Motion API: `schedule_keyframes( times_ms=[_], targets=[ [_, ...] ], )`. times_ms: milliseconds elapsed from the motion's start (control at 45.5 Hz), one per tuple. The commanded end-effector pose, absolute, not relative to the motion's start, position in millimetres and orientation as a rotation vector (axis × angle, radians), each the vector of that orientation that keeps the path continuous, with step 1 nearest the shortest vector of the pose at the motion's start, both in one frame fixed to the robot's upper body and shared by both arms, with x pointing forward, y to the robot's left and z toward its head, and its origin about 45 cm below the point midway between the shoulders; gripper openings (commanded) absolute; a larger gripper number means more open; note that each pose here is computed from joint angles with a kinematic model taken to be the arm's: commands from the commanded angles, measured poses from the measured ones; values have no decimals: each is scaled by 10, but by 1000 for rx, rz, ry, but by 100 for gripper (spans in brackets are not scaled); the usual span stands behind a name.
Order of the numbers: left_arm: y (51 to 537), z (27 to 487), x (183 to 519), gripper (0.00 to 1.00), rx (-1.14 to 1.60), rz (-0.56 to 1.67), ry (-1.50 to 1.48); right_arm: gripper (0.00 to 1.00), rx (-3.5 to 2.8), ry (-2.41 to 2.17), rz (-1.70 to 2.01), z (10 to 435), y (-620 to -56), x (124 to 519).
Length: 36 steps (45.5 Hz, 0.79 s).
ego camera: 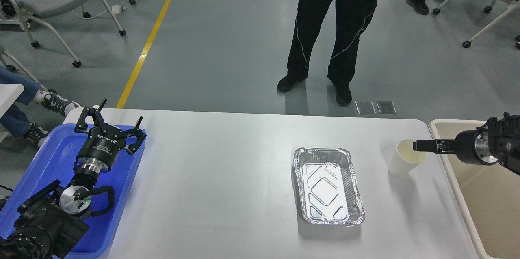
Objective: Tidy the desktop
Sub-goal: 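Close the right gripper around the white paper cup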
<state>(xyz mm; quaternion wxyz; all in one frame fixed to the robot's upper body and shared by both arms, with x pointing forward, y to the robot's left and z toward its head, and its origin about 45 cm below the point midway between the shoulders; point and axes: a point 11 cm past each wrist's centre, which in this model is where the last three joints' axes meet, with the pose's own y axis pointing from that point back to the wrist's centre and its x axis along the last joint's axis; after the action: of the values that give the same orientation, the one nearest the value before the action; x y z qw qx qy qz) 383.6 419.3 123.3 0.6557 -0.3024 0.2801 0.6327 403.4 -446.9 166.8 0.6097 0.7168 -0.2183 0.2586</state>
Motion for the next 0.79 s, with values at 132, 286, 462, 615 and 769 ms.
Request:
schedule_keyframes(
  times_ms=[132,286,462,615,769],
  targets=[
    [4195,1232,3835,100,-685,1435,635,99,1643,-564,574,1329,-4457,3996],
    [4195,1232,3835,100,-685,1435,635,99,1637,-562,581,1245,-4397,4013],
    [4188,1229,3836,100,-686,1434,636,98,1631,-565,593,1228,-4365,4042],
    [4192,1234,3837,100,-686,1433,635,78,1640,-570,589,1207,-4349,4032],
    [4195,1232,3835,100,-685,1435,635,30,1643,-564,584,1172,-4359,3999]
  ],
)
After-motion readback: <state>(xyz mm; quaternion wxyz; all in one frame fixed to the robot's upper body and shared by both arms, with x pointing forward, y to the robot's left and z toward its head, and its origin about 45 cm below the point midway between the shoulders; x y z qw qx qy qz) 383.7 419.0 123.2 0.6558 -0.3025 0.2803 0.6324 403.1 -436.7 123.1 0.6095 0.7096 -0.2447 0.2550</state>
